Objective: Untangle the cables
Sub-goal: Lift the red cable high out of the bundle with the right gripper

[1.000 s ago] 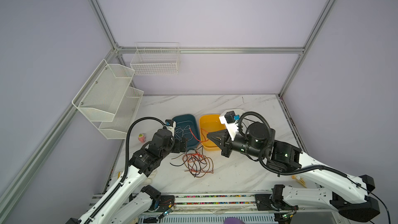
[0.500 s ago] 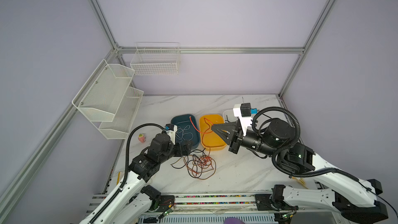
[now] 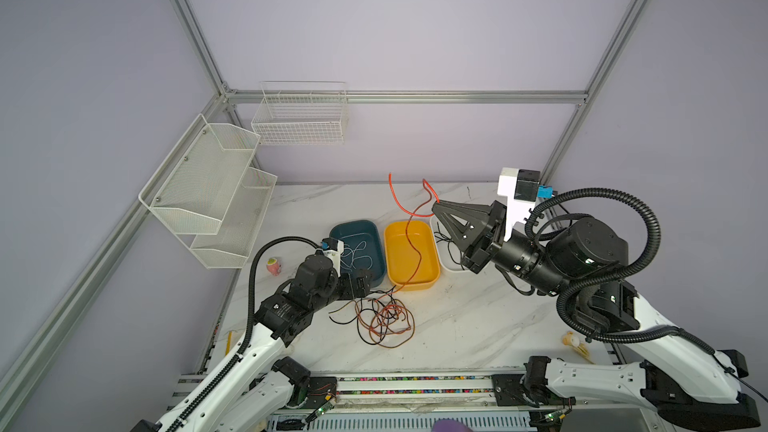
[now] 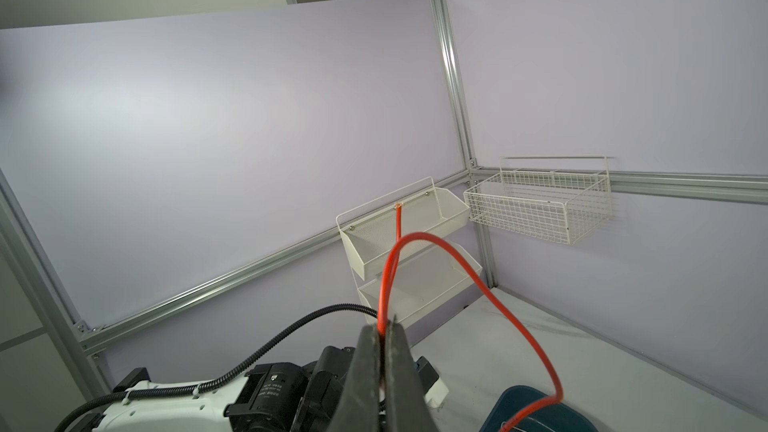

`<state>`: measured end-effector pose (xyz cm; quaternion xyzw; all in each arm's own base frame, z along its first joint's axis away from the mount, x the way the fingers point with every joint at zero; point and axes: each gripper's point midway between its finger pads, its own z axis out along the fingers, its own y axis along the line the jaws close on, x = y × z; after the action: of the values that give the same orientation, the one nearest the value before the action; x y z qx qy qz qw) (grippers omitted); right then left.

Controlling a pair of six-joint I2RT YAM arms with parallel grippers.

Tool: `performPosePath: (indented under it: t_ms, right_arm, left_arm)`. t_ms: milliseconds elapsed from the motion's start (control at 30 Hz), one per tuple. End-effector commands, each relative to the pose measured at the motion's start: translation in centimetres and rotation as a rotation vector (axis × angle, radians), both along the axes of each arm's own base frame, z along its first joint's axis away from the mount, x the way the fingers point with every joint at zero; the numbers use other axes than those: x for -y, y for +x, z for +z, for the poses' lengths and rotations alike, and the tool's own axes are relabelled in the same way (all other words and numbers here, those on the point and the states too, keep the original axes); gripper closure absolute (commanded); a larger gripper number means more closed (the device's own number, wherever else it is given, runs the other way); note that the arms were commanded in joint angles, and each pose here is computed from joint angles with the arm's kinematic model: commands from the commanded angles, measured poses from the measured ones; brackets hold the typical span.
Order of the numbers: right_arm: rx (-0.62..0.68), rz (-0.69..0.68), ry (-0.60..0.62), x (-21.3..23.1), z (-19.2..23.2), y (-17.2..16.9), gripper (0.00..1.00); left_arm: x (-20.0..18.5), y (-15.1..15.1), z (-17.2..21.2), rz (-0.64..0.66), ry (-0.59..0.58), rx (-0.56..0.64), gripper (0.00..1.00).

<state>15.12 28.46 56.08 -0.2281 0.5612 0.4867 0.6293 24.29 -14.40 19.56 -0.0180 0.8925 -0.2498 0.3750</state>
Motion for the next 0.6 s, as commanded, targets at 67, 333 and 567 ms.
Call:
performPosePath:
  t_ms: [67,333,567]
  right_arm:
    - [0.047,-0.117,-0.018,0.3,0.7,1.7,1.0]
    - [-0.001,-0.128,-0.101,-1.3,-2.5,6.2,1.0]
    - [-0.004,-0.102,-0.136,-1.2,-4.1,9.1,1.0]
  left_arm:
    - [-2.1,0.8,3.1,0.052,0.102,0.105,0.0]
    - [-6.3,2.0,5.1,0.134,0.406,0.206,0.0]
    - [-6.4,2.2,3.8,0.129,0.436,0.191,0.0]
